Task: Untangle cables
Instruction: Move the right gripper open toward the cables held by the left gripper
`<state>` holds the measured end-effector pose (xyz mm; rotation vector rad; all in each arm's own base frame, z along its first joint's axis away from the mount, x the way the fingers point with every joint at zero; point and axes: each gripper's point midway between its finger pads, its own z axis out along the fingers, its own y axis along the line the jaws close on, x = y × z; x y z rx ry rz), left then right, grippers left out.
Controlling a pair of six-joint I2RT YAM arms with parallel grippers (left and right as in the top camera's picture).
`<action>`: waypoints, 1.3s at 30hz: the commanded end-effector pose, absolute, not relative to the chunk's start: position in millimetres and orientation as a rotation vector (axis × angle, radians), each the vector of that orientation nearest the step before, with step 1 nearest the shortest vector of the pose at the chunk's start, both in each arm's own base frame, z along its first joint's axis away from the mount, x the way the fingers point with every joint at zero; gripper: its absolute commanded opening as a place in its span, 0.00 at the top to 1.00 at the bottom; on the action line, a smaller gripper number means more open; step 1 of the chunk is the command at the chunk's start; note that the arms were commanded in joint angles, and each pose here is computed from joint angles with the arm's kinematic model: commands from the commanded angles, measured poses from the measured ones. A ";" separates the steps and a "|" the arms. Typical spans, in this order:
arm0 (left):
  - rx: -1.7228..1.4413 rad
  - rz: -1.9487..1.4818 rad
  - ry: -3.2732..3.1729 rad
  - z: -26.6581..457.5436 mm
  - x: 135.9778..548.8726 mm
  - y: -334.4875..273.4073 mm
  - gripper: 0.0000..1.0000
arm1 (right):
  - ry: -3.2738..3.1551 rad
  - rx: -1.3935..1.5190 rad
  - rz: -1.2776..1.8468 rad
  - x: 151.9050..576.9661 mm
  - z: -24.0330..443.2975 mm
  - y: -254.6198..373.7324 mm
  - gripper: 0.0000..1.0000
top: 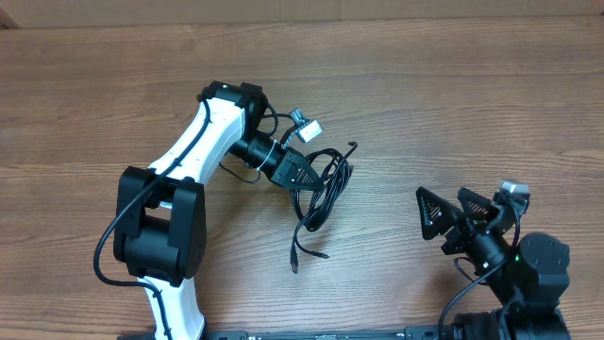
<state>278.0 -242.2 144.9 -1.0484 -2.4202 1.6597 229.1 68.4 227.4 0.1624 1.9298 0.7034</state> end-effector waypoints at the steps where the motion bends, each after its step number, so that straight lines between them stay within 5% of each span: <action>1: -1.105 1.697 -2.419 148.6 285.1 -245.9 0.96 | 1.909 0.039 0.838 221.0 252.6 90.8 0.00; 19: -0.920 1.653 -2.477 143.6 297.8 -265.3 0.96 | 2.001 0.064 1.147 208.8 249.3 119.5 0.00; 39: -1.066 1.667 -2.439 143.4 288.8 -282.3 0.96 | 2.080 0.102 1.188 218.4 232.8 122.3 0.00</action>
